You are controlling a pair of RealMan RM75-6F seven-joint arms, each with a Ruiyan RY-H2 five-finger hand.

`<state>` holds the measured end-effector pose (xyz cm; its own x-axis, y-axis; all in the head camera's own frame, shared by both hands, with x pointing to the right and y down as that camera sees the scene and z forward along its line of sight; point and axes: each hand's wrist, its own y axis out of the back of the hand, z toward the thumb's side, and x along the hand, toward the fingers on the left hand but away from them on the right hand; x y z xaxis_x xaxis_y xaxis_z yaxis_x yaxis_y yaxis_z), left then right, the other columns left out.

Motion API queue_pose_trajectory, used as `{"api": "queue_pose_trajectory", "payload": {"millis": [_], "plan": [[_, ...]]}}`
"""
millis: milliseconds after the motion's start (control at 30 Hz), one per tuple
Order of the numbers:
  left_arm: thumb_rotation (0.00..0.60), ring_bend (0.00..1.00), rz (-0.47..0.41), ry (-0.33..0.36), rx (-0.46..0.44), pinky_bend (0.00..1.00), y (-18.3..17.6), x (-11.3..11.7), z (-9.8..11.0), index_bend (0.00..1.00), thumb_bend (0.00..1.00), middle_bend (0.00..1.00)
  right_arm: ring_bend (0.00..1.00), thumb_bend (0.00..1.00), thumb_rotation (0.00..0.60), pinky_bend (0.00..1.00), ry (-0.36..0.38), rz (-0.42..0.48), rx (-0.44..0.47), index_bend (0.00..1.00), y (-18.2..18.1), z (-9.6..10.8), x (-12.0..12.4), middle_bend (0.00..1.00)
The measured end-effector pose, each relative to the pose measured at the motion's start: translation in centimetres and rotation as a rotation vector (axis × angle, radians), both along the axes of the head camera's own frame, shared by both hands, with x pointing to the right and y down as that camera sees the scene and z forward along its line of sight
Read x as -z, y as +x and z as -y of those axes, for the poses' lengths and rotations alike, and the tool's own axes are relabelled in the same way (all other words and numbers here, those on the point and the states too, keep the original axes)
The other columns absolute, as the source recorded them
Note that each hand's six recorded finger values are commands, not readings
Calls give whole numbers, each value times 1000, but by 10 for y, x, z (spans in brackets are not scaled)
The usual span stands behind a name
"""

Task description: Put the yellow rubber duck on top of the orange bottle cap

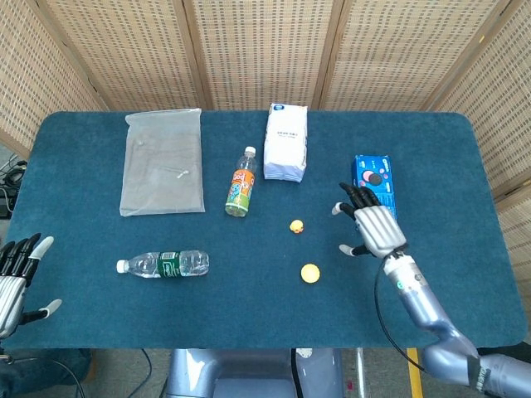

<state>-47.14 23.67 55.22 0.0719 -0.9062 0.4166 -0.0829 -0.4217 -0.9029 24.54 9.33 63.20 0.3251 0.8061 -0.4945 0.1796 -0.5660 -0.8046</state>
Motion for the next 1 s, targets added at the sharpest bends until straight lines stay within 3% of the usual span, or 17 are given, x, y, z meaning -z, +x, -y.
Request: {"api": "queue_pose_trajectory", "payload": {"millis": [200,533,1000], "plan": [[600,0,23,-21,14,0,-3,-6,1,0,38,0,0,124,600,0,-38,-37,29,348,-35,9,-34,0],[600,0,45,-42,35,0,-7,-13,4,0,39,0,0,164,600,0,-94,-118,32,390,-67,2,-85,0],[600,0,50,-63,56,0,-12,-19,8,0,38,0,0,207,600,0,-98,-180,11,411,-74,10,-115,0]]}}
